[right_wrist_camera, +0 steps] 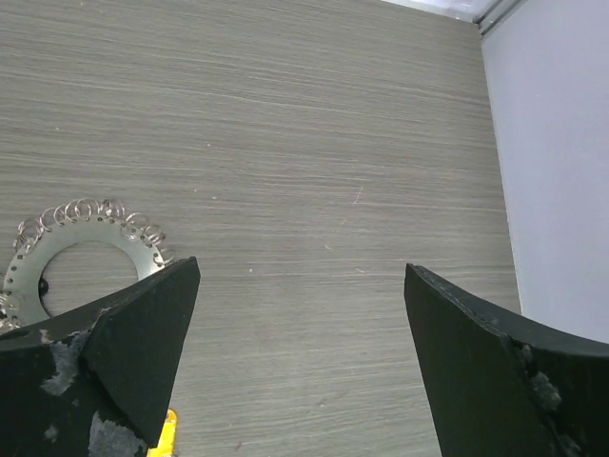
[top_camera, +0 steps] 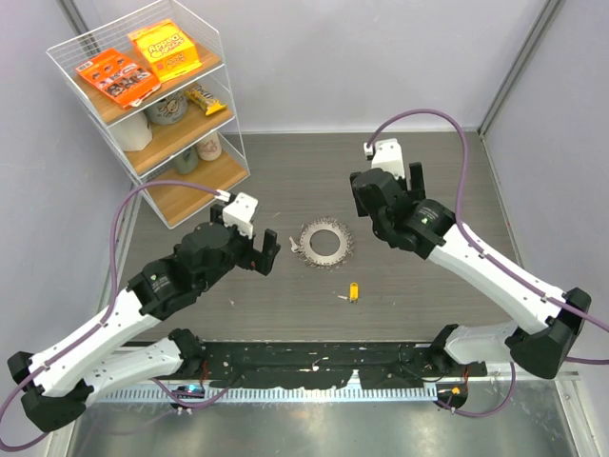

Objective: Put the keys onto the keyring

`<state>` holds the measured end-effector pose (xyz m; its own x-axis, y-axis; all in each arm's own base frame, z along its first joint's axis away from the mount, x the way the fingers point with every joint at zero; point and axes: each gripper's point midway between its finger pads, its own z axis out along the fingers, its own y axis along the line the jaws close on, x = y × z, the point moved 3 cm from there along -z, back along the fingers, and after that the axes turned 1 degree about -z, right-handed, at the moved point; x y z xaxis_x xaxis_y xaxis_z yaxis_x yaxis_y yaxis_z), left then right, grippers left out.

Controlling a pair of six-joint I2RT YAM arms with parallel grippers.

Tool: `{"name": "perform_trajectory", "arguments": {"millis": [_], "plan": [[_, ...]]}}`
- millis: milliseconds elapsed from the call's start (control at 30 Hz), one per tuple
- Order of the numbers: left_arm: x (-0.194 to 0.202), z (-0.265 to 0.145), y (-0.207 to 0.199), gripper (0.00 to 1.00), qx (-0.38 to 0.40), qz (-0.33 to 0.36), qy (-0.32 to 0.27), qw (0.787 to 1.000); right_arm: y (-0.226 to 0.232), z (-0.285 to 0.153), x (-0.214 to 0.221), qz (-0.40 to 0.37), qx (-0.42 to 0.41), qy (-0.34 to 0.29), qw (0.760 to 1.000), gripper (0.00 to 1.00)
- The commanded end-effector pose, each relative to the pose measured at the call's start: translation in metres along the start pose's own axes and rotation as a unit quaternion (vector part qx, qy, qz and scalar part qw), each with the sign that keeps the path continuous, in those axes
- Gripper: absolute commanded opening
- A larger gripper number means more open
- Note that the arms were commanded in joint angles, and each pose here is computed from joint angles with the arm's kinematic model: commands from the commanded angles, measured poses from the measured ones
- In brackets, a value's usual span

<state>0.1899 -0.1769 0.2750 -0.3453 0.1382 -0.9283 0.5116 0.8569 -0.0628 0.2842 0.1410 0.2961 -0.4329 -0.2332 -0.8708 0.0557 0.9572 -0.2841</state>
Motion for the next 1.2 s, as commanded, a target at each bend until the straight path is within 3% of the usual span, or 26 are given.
{"name": "perform_trajectory", "arguments": {"millis": [0,200,400,667,833,967,1167], "plan": [[-0.002,0.002,0.013,1.0,-0.045,0.015,-0.008,0.999,-0.023,-0.019,-0.01,0.04,0.016,-0.021,0.999,0.95],[-0.005,0.004,0.032,1.0,-0.106,0.018,-0.036,0.994,-0.033,-0.037,-0.008,0.063,-0.029,-0.033,0.997,0.95],[0.002,0.007,0.017,1.0,-0.054,0.024,-0.023,0.998,-0.028,-0.045,0.01,0.07,-0.089,-0.039,0.993,0.95],[0.028,0.014,0.016,0.98,-0.052,-0.026,-0.023,0.998,0.006,-0.047,0.023,0.009,-0.196,-0.033,0.98,0.95],[0.052,0.026,0.017,0.96,-0.065,-0.051,-0.015,0.997,0.029,-0.032,0.025,-0.07,-0.219,-0.023,0.973,0.96],[0.07,0.026,0.03,0.96,-0.111,-0.065,0.003,0.992,0.064,-0.023,0.026,-0.129,-0.281,-0.03,0.951,1.0],[0.087,0.02,0.057,0.96,-0.186,-0.068,-0.029,0.98,0.103,-0.012,0.026,-0.258,-0.357,-0.083,0.894,0.97]]}}
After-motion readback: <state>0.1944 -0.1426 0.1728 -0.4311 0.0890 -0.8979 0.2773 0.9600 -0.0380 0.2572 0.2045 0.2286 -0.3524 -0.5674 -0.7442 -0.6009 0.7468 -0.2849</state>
